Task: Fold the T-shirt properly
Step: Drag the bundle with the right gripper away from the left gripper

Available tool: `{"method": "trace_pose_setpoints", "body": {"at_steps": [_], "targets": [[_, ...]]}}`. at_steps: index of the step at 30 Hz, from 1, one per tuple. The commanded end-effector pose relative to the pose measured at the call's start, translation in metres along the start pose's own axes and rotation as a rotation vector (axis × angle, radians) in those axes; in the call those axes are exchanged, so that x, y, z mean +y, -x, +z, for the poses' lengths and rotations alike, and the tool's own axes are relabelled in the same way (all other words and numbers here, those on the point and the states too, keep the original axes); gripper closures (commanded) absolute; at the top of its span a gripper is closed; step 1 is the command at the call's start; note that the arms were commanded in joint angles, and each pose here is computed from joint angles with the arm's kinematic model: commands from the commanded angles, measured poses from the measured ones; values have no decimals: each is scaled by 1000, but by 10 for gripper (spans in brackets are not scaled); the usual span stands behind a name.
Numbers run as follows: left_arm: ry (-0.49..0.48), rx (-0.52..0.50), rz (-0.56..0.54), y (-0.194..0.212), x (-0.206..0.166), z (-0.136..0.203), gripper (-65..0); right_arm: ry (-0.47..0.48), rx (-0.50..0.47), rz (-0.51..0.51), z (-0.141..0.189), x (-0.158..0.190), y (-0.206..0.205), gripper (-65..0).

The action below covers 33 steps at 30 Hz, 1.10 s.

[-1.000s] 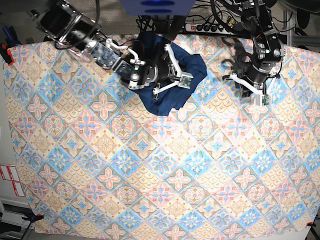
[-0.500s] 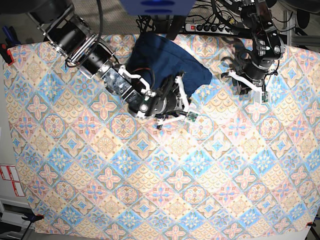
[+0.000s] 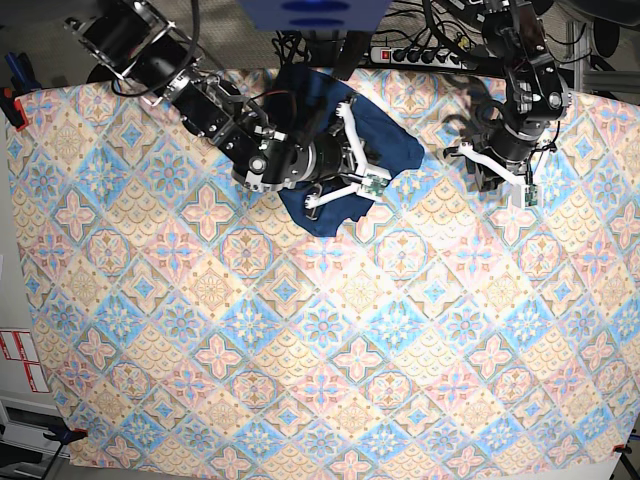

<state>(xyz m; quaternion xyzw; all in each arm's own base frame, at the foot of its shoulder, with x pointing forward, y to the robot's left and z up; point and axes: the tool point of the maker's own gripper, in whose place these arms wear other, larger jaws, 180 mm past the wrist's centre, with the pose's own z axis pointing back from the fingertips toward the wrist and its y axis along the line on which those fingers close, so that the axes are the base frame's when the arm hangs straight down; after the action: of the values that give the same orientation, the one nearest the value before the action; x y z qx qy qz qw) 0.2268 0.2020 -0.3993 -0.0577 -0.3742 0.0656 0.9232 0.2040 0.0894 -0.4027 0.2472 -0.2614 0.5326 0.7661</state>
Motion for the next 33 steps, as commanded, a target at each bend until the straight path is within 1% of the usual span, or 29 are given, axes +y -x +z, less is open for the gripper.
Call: {"method": "trace_pose_setpoints", "body": {"at_steps": [1, 8, 12, 14, 18, 20, 22, 24, 29, 33], "targets": [[5, -39, -9, -11, -1, 2, 0, 13, -18, 5, 4, -4, -4, 0], [4, -36, -9, -11, 0, 2, 0, 3, -6, -10, 1, 0, 2, 0], [4, -38, -9, -11, 0, 2, 0, -12, 47, -32, -8, 1, 20, 0], [5, -38, -7, -11, -1, 2, 0, -24, 77, -9, -14, 1, 24, 0], [5, -38, -7, -11, -1, 2, 0, -79, 156, 41, -28, 17, 44, 0], [5, -39, -7, -11, -1, 2, 0, -89, 186, 48, -32, 19, 53, 0], [5, -39, -7, -11, -1, 2, 0, -91, 198, 35, -35, 18, 57, 0], [6, -39, -6, -11, -1, 2, 0, -100, 180, 22, -41, 21, 53, 0], [6, -39, -6, -11, -1, 2, 0, -80, 180, -20, -50, 4, 68, 0], [5, -36, -6, -10, -1, 2, 0, -47, 174, -28, -50, -17, 71, 0]]}}
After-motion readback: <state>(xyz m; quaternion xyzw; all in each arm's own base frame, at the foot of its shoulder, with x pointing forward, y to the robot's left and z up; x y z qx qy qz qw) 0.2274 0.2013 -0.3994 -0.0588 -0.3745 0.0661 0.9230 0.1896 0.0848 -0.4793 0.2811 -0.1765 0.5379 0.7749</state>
